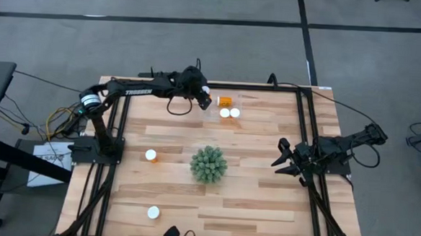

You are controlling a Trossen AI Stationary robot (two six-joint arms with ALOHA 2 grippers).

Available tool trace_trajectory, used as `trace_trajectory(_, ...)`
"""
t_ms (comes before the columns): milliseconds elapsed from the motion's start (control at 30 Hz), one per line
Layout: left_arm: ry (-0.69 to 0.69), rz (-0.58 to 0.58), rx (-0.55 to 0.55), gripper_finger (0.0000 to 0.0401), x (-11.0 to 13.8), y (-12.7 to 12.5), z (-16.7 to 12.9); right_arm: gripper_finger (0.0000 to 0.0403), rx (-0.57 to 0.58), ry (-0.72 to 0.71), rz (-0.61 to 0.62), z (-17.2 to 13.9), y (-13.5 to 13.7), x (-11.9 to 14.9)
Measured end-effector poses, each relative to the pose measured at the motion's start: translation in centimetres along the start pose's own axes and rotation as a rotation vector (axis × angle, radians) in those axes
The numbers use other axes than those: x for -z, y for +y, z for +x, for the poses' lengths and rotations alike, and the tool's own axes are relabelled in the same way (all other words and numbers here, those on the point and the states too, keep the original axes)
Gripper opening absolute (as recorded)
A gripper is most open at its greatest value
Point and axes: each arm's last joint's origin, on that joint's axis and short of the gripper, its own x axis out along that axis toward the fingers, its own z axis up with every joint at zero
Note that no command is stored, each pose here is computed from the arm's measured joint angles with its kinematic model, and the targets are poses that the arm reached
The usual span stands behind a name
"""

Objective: Pick and place pill bottles into a basket
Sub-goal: Put the orange pill bottle into the transparent bin

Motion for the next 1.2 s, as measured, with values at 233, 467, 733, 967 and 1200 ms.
trace_trajectory(233, 0.035, -0.015, -0.042, 0.0183, 0.3, 1.0, 0.9, 0.012, 0.0, 0.0, 0.0, 0.0, 0.0, 0.0)
trace_trajectory(467, 0.025, -0.022, -0.053, 0.0184, 0.2, 1.4, 0.9, 0.012, 0.0, 0.0, 0.0, 0.0, 0.0, 0.0)
trace_trajectory(733, 0.05, -0.018, -0.015, 0.0184, 1.1, 0.5, 2.7, 0.012, 0.0, 0.0, 0.0, 0.0, 0.0, 0.0)
trace_trajectory(967, 0.094, -0.011, -0.032, 0.0185, 1.5, 0.3, 4.3, 0.012, -0.002, 0.0, 0.0, 0.0, 0.0, 0.0)
trace_trajectory(1200, 0.08, 0.008, -0.083, 0.0185, 1.3, 0.5, 4.3, 0.012, -0.003, 0.001, 0.0, 0.0, 0.0, 0.0)
